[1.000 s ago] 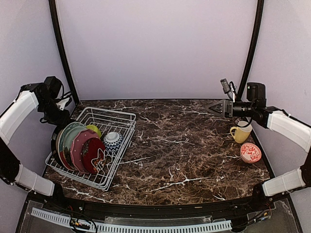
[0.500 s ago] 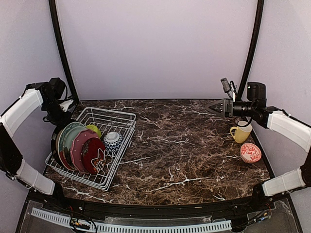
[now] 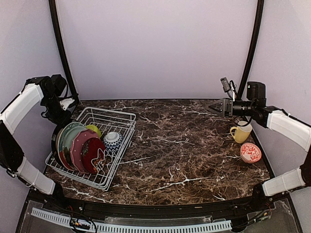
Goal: Unload the mixed dishes from the dish rack
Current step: Grab the plate from the dish rack.
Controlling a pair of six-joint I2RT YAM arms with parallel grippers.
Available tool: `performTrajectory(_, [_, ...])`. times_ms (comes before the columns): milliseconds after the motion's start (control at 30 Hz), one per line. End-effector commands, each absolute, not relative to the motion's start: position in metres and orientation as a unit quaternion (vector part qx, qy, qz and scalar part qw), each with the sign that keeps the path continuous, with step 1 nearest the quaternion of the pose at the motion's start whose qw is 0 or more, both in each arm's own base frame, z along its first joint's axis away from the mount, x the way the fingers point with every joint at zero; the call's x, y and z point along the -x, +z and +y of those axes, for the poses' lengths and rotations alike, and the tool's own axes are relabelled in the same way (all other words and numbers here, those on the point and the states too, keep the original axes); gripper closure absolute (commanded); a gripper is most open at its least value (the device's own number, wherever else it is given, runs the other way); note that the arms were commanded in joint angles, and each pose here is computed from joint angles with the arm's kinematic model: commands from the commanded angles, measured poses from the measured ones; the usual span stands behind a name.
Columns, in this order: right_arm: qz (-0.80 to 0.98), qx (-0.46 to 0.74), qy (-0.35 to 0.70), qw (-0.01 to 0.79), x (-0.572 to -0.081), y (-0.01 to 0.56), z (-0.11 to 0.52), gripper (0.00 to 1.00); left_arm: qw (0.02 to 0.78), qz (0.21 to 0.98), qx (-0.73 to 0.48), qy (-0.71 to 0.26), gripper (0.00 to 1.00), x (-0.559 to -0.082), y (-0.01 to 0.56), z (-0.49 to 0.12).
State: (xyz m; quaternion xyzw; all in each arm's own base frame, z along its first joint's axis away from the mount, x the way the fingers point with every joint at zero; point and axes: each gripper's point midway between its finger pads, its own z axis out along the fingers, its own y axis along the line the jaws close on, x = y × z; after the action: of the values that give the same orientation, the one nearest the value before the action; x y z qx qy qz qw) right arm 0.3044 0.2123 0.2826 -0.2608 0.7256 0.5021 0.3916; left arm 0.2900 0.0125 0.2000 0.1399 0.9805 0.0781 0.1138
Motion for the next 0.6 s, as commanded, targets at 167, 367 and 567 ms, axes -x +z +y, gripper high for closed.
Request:
performTrajectory(167, [0.724,0.26,0.507,0.389,-0.31,0.292,0.215,0.01,0.173,0.979,-0.066,0.087,0.99,-0.291,0.252,0.02])
performTrajectory(367, [0.73,0.254,0.505,0.385,-0.314,0.291,0.215,0.01,0.182,0.976,-0.04,0.116,0.99,-0.287,0.268,0.031])
performTrajectory(567, [0.734,0.248,0.505,0.38,-0.319,0.294,0.215,0.01,0.218,0.966,-0.008,0.141,0.99,-0.28,0.293,0.042])
